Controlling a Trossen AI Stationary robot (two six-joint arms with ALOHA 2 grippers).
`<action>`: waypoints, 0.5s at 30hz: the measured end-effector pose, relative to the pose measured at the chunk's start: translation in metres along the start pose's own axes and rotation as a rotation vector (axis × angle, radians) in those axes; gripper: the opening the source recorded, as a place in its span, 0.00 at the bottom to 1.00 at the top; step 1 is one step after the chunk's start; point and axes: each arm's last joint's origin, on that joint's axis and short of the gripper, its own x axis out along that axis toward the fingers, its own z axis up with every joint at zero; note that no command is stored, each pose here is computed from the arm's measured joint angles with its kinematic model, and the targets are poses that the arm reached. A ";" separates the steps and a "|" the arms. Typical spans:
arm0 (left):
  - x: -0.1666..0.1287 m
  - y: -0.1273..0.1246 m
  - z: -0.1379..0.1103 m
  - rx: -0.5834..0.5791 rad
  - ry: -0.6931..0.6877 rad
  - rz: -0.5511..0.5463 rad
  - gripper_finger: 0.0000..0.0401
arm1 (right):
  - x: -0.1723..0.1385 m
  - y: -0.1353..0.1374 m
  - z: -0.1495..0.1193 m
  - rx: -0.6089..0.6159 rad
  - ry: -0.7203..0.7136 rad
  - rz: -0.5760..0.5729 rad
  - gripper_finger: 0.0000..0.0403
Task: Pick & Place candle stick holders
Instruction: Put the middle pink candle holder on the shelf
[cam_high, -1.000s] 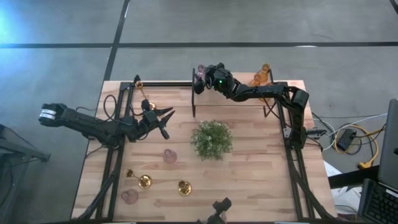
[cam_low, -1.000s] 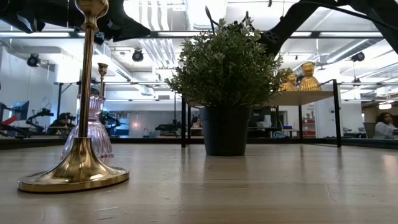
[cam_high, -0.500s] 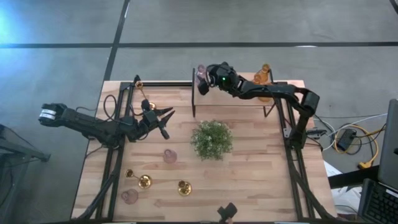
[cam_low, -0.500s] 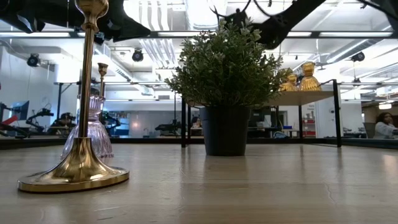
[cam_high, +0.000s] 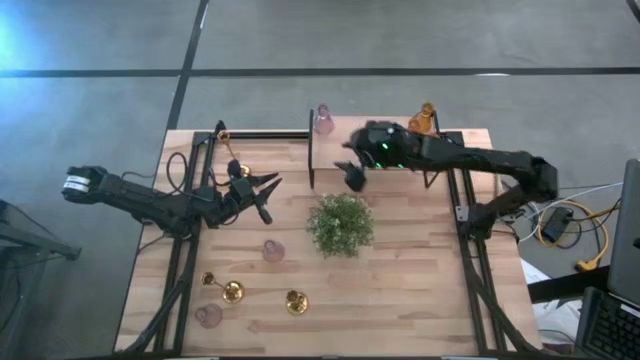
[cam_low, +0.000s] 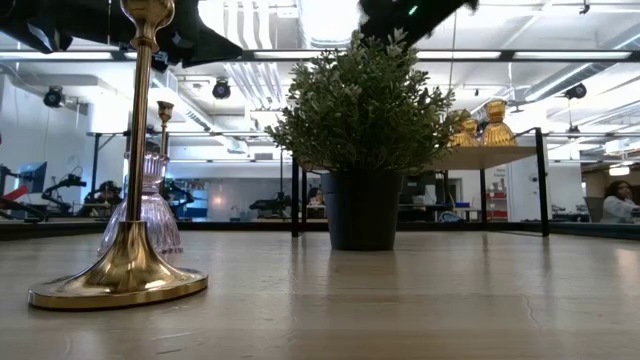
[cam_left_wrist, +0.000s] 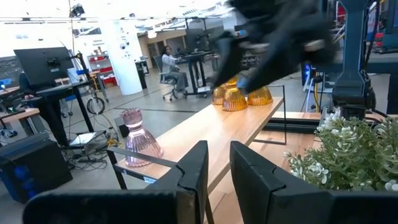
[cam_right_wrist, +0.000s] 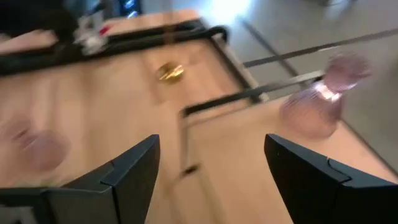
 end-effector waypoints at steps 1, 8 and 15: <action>0.000 0.000 0.000 -0.005 -0.001 -0.001 0.18 | -0.010 0.008 -0.001 -0.016 0.012 0.024 0.68; -0.002 -0.001 0.000 0.038 -0.006 -0.076 0.18 | -0.069 0.068 -0.017 -0.158 0.001 0.242 0.58; -0.013 -0.004 -0.003 0.112 0.224 -0.359 0.18 | -0.092 0.101 -0.046 -0.181 0.025 0.374 0.53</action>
